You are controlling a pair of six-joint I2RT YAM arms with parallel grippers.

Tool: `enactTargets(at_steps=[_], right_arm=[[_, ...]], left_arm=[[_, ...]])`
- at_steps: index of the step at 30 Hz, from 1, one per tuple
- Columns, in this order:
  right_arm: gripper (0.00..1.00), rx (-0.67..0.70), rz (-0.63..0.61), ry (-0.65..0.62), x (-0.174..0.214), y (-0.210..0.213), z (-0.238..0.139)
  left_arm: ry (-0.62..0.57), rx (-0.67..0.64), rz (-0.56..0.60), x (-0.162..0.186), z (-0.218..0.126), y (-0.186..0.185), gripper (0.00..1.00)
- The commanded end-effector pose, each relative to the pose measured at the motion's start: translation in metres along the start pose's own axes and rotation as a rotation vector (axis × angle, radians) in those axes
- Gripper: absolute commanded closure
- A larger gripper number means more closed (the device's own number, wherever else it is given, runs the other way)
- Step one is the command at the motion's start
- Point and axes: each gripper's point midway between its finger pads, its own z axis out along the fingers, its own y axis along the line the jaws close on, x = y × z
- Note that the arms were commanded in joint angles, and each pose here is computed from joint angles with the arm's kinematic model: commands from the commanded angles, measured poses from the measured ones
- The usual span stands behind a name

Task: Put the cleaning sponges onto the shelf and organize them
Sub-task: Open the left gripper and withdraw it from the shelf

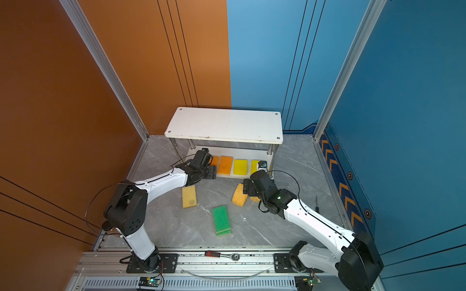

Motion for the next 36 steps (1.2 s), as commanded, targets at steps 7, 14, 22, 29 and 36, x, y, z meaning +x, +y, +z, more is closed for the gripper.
enactTargets(at_steps=[7, 14, 22, 29, 36], right_arm=[[0.06, 0.020, 0.009, -0.002, -0.001, -0.002, 0.002], [0.06, 0.013, 0.002, -0.001, -0.003, 0.000, 0.001], [0.06, -0.004, -0.004, 0.005, -0.003, 0.006, 0.002], [0.06, -0.011, -0.008, 0.009, -0.002, 0.008, 0.004], [0.06, -0.060, -0.063, 0.036, 0.005, 0.031, 0.007]], left_arm=[[-0.001, 0.051, 0.007, 0.004, -0.031, -0.007, 0.17], [-0.019, 0.025, 0.005, 0.014, -0.057, 0.001, 0.02], [-0.014, -0.018, -0.046, 0.043, -0.085, 0.025, 0.02], [0.052, -0.073, -0.125, 0.087, -0.090, 0.048, 0.02], [0.103, -0.107, -0.186, 0.119, -0.088, 0.062, 0.02]])
